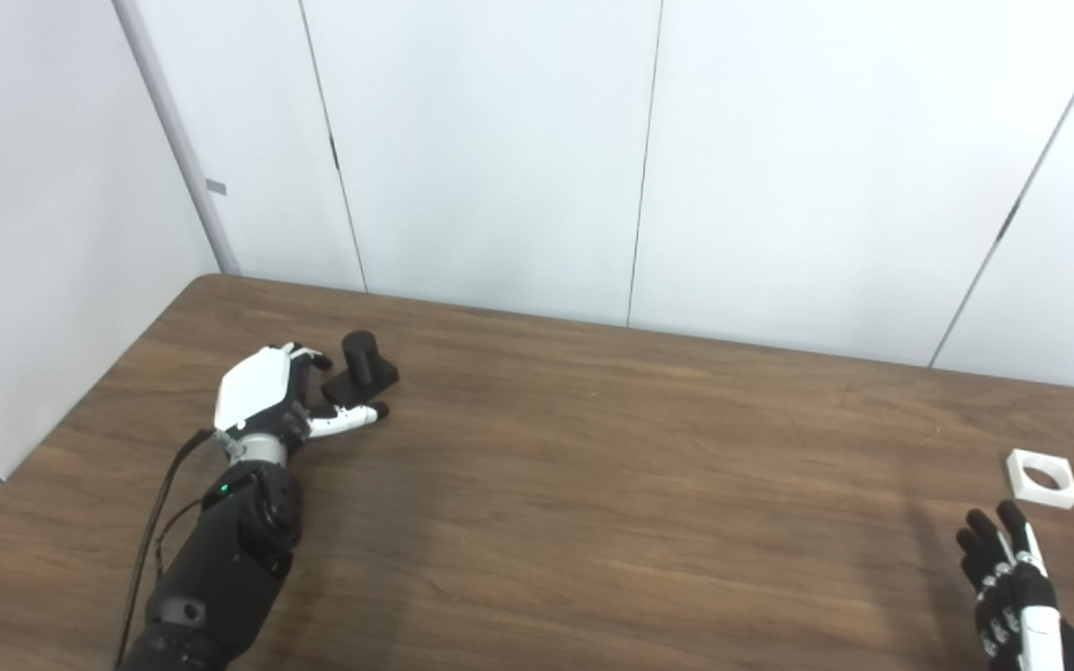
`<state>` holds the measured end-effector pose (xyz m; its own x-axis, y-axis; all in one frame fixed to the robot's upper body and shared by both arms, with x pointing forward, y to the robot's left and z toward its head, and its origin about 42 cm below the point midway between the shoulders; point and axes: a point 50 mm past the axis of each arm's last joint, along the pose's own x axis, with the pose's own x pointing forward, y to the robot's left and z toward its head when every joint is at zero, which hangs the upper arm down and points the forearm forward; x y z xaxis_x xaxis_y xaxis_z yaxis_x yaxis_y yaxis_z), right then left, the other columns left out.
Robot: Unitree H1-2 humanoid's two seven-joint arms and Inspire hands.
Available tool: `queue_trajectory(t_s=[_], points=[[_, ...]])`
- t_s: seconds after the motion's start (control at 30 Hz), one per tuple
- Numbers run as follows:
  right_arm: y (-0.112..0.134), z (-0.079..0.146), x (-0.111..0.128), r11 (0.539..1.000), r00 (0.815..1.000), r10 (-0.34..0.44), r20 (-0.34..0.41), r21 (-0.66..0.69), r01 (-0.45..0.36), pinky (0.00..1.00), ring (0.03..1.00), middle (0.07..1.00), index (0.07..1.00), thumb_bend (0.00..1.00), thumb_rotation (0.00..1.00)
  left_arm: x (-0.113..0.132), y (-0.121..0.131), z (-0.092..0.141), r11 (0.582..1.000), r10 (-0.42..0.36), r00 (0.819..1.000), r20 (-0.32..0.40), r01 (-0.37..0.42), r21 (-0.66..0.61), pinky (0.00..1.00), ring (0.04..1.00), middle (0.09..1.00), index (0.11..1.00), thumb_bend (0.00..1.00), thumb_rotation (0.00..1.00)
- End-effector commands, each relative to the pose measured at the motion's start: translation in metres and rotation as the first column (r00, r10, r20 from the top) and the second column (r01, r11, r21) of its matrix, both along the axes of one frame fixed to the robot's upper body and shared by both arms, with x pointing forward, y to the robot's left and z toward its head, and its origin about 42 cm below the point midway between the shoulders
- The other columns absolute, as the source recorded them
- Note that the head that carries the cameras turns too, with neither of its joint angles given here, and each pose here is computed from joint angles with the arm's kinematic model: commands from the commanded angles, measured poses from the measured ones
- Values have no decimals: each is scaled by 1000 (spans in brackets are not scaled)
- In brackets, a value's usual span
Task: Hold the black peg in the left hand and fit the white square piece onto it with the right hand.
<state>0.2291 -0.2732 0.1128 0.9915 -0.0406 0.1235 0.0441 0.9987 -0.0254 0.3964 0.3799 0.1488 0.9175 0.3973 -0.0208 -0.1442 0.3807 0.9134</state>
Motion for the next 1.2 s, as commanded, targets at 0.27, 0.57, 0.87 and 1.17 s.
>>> queue_trajectory(t_s=[0.27,0.57,0.87,1.17], points=[[2,-29,-22,999,994,-25,-110,30,28,989,958,952,1000,472,1000,14,5,24,1000,-26,998,56,25,13,1000,974,915,755,860,393],[2,-29,-23,999,994,-23,-109,31,27,978,954,949,1000,460,1000,17,4,22,999,-42,997,63,41,13,1000,950,871,646,815,337],[3,-29,-23,999,993,-29,-113,27,32,989,951,945,1000,469,1000,16,6,19,994,-106,986,130,109,-19,1000,859,747,485,519,52],[4,-29,-23,999,993,-28,-113,36,32,990,960,948,1000,462,1000,17,8,18,991,-128,986,106,131,-25,1000,856,743,487,513,47]])
